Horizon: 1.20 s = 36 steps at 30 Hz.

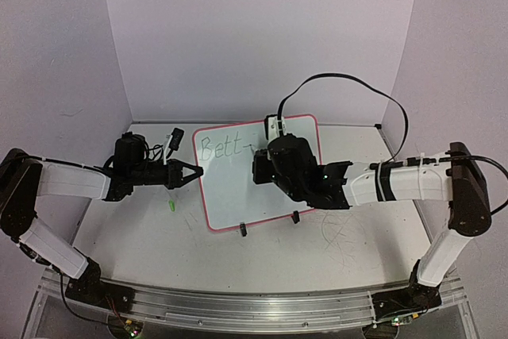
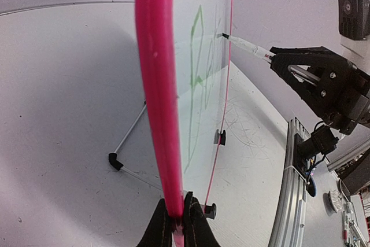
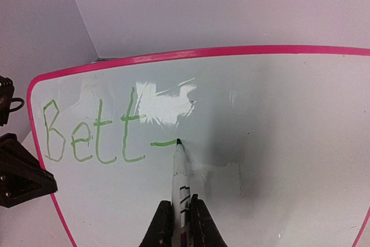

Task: Write a sentence on the whiteboard

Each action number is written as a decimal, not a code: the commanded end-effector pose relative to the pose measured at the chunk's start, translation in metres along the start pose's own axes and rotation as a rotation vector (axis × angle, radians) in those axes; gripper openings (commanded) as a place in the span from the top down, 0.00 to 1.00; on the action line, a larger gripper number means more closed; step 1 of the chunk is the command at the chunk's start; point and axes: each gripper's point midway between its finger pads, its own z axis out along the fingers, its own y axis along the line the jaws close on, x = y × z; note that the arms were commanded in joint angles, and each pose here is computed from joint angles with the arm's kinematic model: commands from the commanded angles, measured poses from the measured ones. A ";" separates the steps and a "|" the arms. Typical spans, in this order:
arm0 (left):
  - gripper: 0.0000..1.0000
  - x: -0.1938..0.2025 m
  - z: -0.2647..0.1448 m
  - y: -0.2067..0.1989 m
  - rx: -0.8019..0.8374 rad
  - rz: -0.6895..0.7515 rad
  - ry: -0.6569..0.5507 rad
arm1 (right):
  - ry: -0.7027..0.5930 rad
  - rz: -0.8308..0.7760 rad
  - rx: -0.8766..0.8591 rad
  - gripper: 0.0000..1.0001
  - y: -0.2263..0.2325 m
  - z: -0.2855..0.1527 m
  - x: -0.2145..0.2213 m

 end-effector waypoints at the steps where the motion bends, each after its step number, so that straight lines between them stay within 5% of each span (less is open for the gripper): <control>1: 1.00 -0.019 0.000 -0.004 -0.017 0.073 -0.035 | -0.034 0.023 0.078 1.00 -0.019 0.001 -0.013; 36: 1.00 -0.018 0.001 -0.003 -0.022 0.076 -0.032 | 0.004 -0.020 -0.045 1.00 0.010 0.010 0.000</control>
